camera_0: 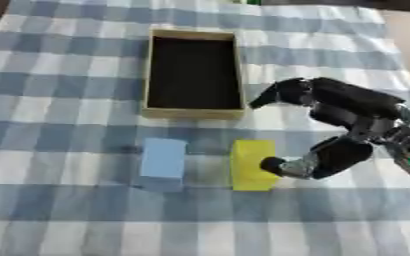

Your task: Pick up objects on the table and place them in the box.

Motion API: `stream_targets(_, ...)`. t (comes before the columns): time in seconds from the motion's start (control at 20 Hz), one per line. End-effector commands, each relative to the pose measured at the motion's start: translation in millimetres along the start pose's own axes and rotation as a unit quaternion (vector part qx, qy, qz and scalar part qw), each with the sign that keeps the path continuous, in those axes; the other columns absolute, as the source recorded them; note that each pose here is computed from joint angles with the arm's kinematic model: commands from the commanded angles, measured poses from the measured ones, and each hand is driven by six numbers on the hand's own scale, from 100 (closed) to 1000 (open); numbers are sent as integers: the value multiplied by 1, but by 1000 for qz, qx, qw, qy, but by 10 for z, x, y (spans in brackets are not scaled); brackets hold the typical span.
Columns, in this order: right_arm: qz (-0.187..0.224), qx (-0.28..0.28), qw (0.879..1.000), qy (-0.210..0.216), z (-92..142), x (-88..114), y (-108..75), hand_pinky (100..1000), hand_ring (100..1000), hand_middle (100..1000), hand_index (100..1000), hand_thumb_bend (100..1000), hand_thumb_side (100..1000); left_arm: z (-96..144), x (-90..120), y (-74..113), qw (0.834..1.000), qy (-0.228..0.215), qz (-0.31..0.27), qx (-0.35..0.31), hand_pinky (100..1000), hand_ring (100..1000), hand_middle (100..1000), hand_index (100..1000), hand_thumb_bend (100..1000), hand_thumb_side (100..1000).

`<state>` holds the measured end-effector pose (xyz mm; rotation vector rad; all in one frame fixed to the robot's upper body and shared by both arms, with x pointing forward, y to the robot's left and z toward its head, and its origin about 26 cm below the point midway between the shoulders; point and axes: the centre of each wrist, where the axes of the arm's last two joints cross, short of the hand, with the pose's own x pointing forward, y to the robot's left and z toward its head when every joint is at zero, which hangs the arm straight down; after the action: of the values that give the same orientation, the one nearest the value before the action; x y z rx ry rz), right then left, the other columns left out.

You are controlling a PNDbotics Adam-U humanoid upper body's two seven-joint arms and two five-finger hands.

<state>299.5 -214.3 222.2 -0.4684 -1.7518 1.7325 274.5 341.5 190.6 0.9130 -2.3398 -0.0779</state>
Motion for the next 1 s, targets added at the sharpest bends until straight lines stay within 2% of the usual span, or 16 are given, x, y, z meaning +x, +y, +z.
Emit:
stream_targets(0.05,20,5,1000,-1,6,39,-59,886,903,799,893,430,591,-67,60,33,1000,-19,-1,-5,620,635,676,897,456,1000)
stream_targets(0.35,35,16,999,11,-19,64,39,886,905,806,897,428,596,-74,66,25,1000,-22,2,-7,621,637,677,895,451,1000)
stream_targets(1.0,88,14,994,64,-15,80,282,884,908,813,902,451,616,-80,72,15,1000,-24,10,-5,623,639,677,896,445,1000)
